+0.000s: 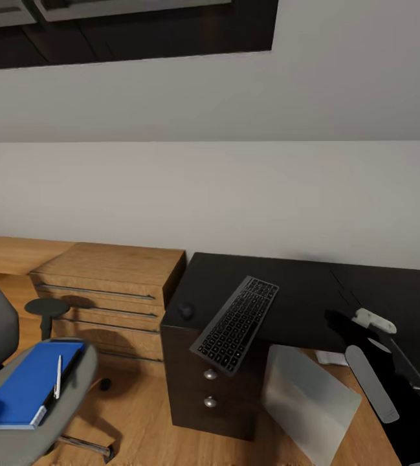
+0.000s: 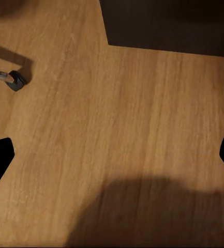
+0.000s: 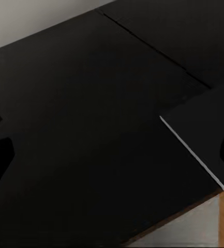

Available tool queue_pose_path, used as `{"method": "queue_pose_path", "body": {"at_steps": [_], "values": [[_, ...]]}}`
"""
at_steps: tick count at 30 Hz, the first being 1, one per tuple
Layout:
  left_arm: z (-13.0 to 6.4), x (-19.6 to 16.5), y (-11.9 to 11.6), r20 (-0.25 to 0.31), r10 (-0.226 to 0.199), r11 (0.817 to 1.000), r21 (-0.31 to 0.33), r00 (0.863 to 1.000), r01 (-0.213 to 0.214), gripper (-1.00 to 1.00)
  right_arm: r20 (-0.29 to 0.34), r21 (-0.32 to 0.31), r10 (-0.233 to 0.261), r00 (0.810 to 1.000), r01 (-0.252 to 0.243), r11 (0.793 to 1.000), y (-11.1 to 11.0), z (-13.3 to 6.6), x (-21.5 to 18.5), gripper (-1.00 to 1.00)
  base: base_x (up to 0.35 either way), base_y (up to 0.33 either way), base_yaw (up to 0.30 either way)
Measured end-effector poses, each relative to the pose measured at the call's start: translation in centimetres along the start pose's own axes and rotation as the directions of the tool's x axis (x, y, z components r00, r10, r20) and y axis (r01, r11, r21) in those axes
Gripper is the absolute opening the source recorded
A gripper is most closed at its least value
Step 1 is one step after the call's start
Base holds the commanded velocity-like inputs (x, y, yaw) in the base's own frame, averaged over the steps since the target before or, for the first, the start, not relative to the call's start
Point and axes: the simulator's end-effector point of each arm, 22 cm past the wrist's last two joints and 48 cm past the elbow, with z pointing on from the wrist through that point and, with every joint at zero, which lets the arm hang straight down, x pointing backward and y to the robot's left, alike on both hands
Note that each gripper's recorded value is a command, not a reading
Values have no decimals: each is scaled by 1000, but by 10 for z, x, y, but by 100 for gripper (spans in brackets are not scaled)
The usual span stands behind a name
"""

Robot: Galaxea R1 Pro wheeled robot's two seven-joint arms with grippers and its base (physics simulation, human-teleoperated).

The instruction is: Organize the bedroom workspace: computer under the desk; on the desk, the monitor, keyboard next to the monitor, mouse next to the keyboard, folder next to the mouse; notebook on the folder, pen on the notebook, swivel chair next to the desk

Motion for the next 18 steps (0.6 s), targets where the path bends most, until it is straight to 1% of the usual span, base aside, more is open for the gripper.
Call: {"method": "queue_pose_path", "body": {"at_steps": [4,6,9,13,18], "values": [[0,0,0,0,0,1000,1,1000,0,100,-7,-7,9,1000,-9,1000,6,-2,4,100,-157,240,0],[0,0,0,0,0,1000,1,1000,0,100,-15,-13,15,1000,-15,1000,12,-4,9,100,-6,12,0],[0,0,0,0,0,1000,1,1000,0,100,-17,-13,15,1000,-15,1000,12,-3,10,100,-3,5,-23],[0,0,0,0,1,1000,1,1000,-1,100,-22,-13,18,1000,-18,1000,12,-3,12,100,-86,222,-215],[0,1,0,-1,1,1000,1,1000,-1,100,-23,-12,17,1000,-18,1000,12,-2,13,100,-49,140,-81]]}}
